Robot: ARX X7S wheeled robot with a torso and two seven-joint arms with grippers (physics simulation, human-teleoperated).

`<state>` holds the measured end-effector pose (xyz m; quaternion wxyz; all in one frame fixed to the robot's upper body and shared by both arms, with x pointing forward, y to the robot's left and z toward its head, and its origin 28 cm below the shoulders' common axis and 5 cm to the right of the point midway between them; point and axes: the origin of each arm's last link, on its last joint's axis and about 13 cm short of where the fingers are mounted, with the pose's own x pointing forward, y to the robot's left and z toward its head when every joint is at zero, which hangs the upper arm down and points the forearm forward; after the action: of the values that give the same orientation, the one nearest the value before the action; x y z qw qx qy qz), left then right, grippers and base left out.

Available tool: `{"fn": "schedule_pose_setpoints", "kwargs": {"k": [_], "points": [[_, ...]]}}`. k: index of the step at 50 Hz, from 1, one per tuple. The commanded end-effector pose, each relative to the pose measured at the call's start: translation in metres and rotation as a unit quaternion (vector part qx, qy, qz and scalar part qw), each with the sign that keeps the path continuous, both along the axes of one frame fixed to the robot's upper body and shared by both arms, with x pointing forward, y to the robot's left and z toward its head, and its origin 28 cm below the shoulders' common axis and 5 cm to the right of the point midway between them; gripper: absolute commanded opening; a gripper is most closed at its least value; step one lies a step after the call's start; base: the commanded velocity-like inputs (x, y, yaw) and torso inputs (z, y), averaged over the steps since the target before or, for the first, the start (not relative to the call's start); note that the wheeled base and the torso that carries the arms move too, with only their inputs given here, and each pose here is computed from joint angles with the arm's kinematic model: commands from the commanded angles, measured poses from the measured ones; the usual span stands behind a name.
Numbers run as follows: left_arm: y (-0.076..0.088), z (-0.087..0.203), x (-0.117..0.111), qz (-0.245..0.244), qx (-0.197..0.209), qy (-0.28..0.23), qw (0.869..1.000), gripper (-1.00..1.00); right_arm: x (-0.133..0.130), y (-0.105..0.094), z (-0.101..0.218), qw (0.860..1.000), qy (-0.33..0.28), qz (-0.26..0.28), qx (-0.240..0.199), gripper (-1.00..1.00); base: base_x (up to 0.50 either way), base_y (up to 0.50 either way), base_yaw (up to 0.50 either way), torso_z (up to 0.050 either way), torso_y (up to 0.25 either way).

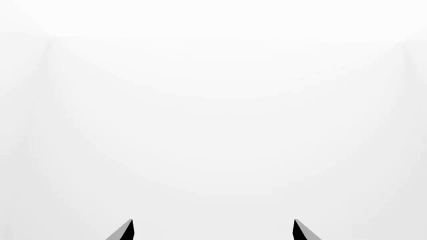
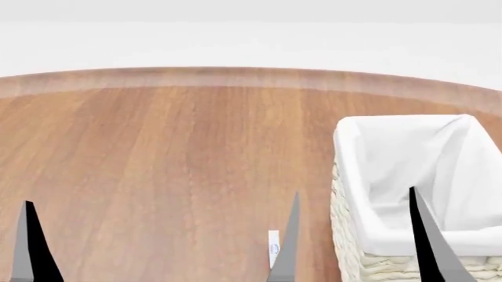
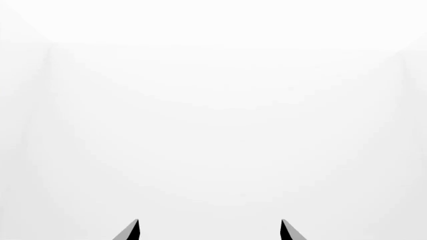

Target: Pick up the alphabet soup and the cream cheese box, and put them in the basket.

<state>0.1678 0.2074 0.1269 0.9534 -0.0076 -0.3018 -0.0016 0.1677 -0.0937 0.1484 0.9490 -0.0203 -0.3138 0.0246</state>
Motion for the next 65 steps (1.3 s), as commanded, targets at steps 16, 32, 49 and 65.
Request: {"fn": "schedule_pose_setpoints", "kwargs": {"k": [16, 32, 49, 65], "points": [[-0.0014, -0.001, -0.0004, 0.005, 0.018, 0.006, 1.0, 1.0, -0.0005, 0.0, -0.0007, 1.0, -0.003, -0.001, 0.002, 1.0, 0.0, 0.0, 0.0, 0.0, -0.061], [-0.0014, -0.0017, -0.0007, 0.006, 0.017, 0.008, 1.0, 1.0, -0.0004, -0.0002, -0.0012, 1.0, -0.002, 0.0, 0.003, 1.0, 0.0, 0.0, 0.0, 0.0, -0.242], [-0.002, -0.0014, 0.0001, 0.006, 0.019, 0.008, 1.0, 1.0, 0.0, -0.0005, -0.0017, 1.0, -0.002, -0.001, 0.003, 1.0, 0.0, 0.0, 0.0, 0.0, -0.241], [-0.0016, -0.0016, -0.0006, 0.007, 0.017, 0.008, 1.0, 1.0, -0.0002, 0.0, -0.0018, 1.0, -0.001, 0.001, 0.003, 1.0, 0.0, 0.0, 0.0, 0.0, -0.241]]}}
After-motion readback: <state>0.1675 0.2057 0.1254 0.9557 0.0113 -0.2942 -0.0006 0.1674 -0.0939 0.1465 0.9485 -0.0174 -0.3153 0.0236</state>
